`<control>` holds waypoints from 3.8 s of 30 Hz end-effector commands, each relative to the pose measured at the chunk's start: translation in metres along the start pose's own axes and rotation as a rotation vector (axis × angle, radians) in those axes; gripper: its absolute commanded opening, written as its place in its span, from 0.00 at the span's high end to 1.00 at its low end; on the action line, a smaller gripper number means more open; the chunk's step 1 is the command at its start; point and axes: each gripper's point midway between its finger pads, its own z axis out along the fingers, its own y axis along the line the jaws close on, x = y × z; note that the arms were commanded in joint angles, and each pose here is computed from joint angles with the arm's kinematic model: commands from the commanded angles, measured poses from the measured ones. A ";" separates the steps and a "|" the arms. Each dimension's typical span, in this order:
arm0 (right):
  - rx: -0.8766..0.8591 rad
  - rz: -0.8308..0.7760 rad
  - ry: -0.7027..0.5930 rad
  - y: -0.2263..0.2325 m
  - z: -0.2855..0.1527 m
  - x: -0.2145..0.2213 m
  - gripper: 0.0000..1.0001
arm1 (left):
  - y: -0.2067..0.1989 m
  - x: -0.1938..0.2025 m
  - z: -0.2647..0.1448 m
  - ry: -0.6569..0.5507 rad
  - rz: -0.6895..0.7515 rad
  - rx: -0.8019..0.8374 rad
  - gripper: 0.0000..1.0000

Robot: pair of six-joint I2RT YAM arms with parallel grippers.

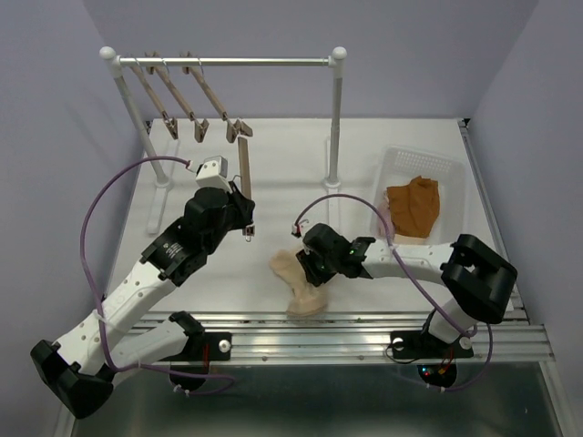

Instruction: Remove the underwear clipped to the hanger

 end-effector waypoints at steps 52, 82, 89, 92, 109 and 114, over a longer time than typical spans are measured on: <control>0.993 0.597 -0.829 -0.244 -0.276 -0.119 0.00 | -0.084 -0.120 0.050 -0.118 0.036 -0.012 1.00; 0.966 0.574 -0.814 -0.243 -0.266 -0.127 0.00 | -0.023 -0.224 0.107 -0.193 0.190 -0.329 1.00; 0.951 0.571 -0.815 -0.243 -0.263 -0.131 0.00 | -0.007 -0.223 0.127 -0.156 0.247 -0.314 1.00; 0.950 0.570 -0.814 -0.243 -0.262 -0.131 0.00 | -0.001 -0.219 0.135 -0.131 0.255 -0.317 1.00; 0.930 0.557 -0.804 -0.241 -0.258 -0.132 0.00 | 0.010 -0.201 0.126 -0.100 0.206 -0.299 0.51; 0.900 0.541 -0.802 -0.237 -0.256 -0.135 0.00 | -0.011 -0.227 0.095 -0.198 0.164 -0.214 0.38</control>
